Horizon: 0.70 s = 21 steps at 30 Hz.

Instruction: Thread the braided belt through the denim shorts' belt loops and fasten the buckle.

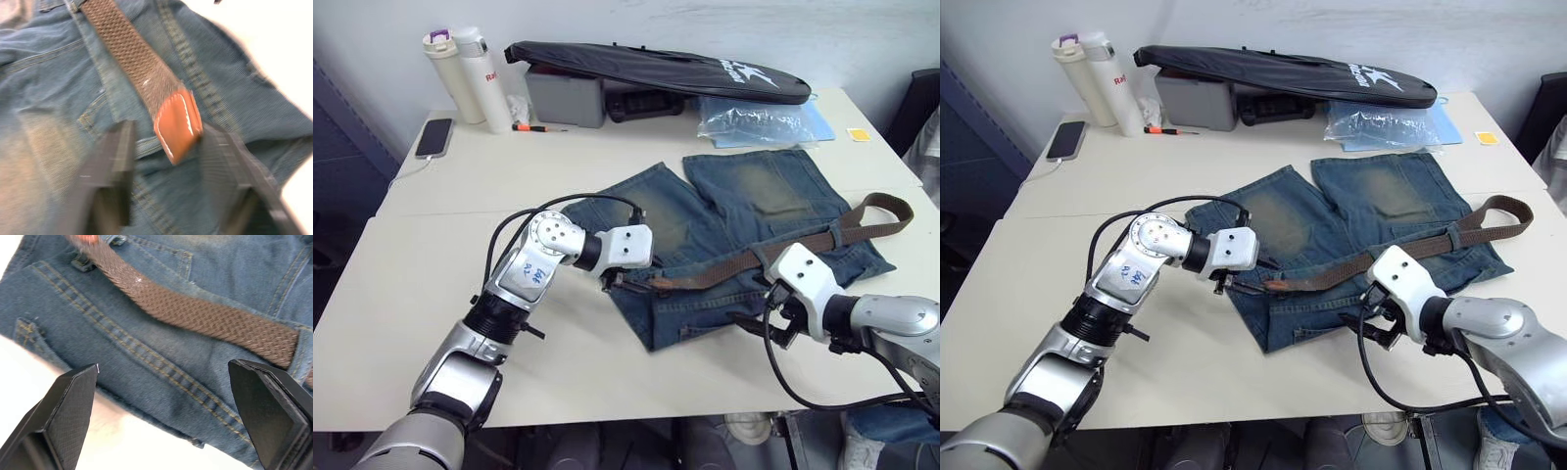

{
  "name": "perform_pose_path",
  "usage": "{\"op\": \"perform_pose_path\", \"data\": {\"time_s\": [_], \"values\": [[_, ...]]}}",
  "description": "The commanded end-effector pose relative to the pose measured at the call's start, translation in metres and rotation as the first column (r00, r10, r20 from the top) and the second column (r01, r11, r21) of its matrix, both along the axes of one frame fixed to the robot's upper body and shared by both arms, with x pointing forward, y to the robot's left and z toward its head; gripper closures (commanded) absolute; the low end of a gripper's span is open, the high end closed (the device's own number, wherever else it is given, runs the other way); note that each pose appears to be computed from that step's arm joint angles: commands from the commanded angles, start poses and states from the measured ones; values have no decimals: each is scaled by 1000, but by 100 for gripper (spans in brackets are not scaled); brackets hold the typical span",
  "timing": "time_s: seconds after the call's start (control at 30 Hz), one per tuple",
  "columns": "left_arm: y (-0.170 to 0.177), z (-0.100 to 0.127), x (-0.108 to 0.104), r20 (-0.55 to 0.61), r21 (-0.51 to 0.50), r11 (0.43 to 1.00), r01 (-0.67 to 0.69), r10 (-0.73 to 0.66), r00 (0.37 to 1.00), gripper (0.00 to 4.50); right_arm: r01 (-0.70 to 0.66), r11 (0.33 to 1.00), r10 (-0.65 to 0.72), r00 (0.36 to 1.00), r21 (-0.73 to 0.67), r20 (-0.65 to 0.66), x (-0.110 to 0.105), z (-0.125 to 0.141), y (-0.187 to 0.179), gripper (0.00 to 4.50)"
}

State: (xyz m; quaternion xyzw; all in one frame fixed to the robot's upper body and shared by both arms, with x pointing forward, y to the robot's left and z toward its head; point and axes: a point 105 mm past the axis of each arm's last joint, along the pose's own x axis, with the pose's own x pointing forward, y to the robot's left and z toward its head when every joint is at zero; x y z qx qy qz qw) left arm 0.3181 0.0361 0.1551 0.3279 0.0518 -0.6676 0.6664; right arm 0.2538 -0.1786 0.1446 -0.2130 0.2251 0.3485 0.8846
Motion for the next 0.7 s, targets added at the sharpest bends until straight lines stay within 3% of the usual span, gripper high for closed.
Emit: {"op": "perform_pose_path", "data": {"time_s": [0.03,0.27,0.43,0.6,0.7], "values": [[18,15,-3,-33,-37,999,-37,36,999,11,-27,998,27,1000,48,1,-2,8,5,0],[37,26,-8,-136,-101,988,-112,98,986,4,-32,995,36,999,93,-41,-7,6,9,0],[40,37,-14,-209,-174,974,-146,108,972,4,28,929,24,991,370,-135,-16,7,24,0],[47,45,-16,-255,-209,959,-191,135,957,4,153,800,5,965,580,-262,-23,2,34,0],[60,41,-15,-276,-190,949,-252,195,941,4,335,595,-36,919,731,-392,-20,-9,43,0]]}}
